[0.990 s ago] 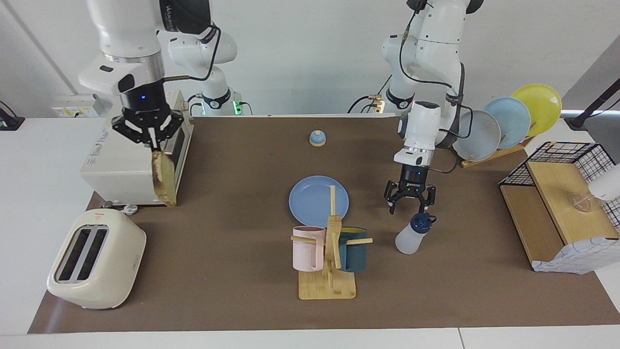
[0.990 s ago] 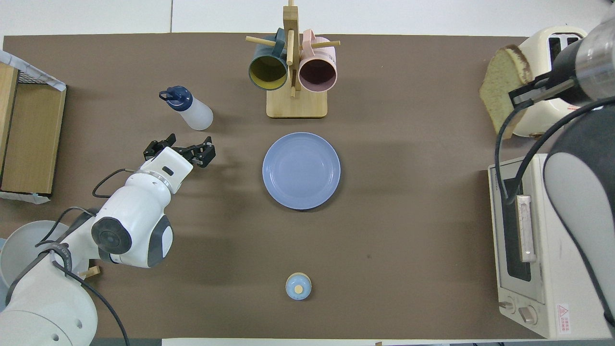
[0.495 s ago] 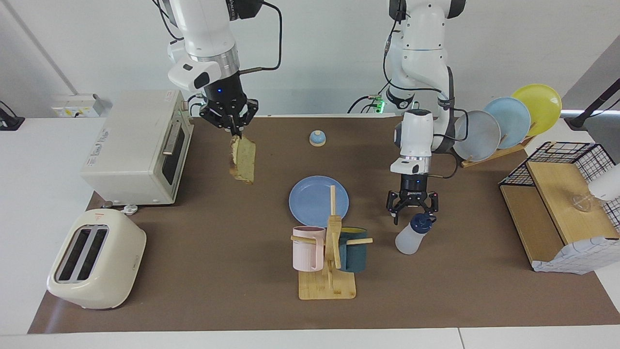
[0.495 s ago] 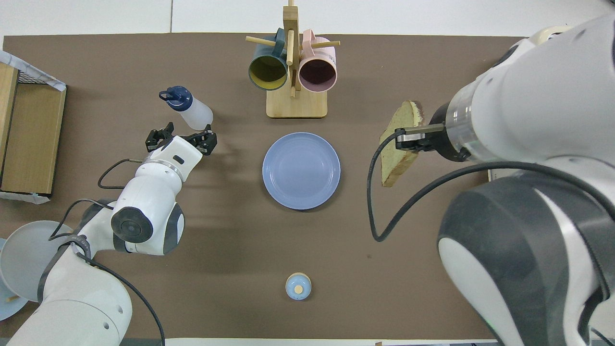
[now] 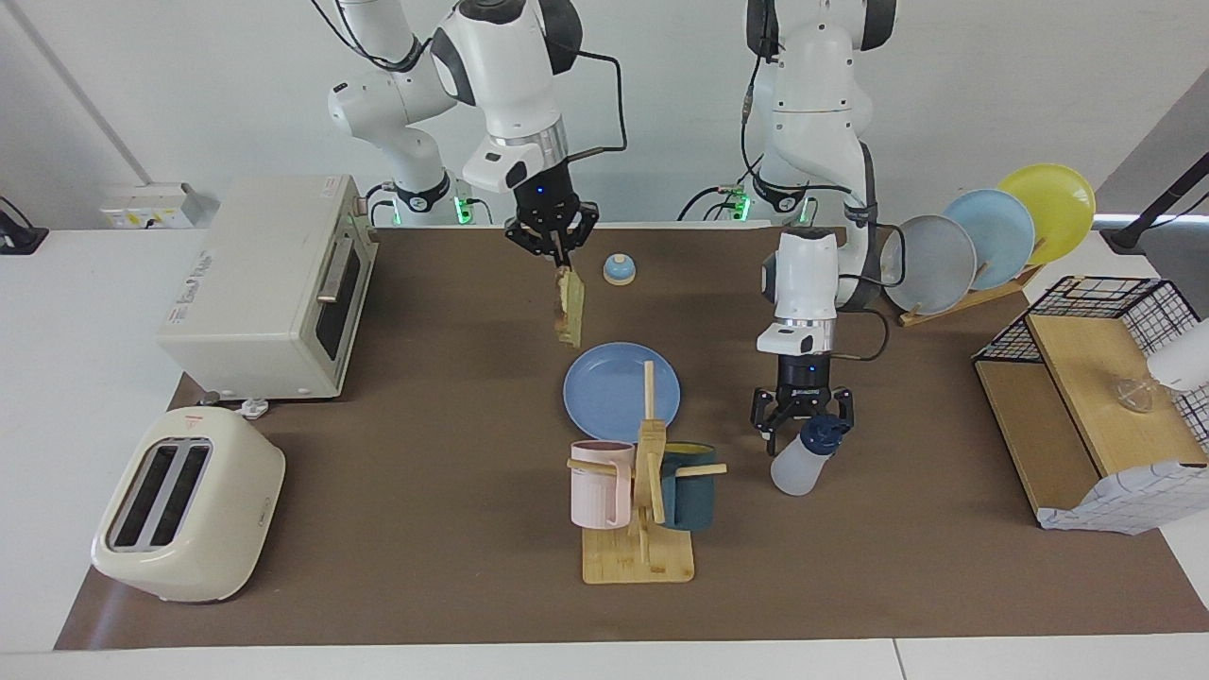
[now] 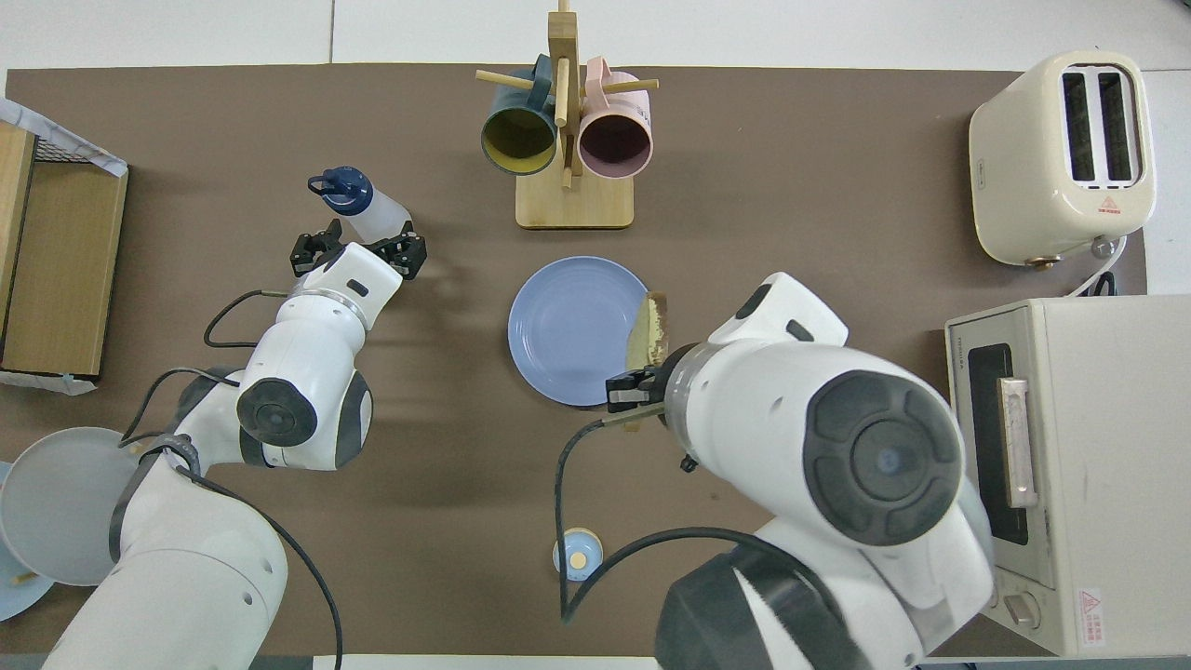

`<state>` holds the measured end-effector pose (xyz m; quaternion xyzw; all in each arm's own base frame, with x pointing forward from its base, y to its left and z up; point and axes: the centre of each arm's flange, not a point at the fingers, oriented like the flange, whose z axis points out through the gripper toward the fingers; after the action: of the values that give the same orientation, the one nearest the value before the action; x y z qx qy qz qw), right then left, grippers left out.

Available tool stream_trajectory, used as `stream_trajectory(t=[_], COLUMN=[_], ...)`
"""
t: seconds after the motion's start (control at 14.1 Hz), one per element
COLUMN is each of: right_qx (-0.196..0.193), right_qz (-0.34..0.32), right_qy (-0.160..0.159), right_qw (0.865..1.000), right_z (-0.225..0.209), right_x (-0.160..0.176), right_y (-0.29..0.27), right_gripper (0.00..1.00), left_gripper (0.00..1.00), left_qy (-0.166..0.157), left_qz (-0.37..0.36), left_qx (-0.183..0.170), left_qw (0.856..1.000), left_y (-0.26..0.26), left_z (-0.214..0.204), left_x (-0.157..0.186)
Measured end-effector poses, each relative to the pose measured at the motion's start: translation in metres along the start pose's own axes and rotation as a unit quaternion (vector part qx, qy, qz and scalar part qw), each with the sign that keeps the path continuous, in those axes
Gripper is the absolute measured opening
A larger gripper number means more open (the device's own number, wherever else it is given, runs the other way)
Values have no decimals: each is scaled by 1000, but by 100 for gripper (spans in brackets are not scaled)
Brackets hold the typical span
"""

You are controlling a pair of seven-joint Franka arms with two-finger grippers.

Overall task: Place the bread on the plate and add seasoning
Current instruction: 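Carry the bread slice with the right gripper toward the blue plate, then lower the bread onto the plate while the left gripper nears the bottle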

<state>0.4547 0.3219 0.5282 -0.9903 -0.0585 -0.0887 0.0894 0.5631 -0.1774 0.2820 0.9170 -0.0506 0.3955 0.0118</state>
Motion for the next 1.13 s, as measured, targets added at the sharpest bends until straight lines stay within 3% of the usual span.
stream_trajectory(t=[0.42,0.71,1.13], right_qx=[26,38,49], right_qz=[-20,-15,-15], right_qy=[34,44,67], right_qw=[999,998,996], right_z=[66,102,104], right_x=[-3,-5,2], right_y=[-32,-51,-49], right_gripper=[7,7,7], left_gripper=[100,100,100], left_qy=[21,22,20], left_qz=[-4,1,3], left_qx=[2,7,10], left_qw=[1000,1000,1000], left_y=[-1,1,1], left_z=[2,14,19], left_x=[18,11,7])
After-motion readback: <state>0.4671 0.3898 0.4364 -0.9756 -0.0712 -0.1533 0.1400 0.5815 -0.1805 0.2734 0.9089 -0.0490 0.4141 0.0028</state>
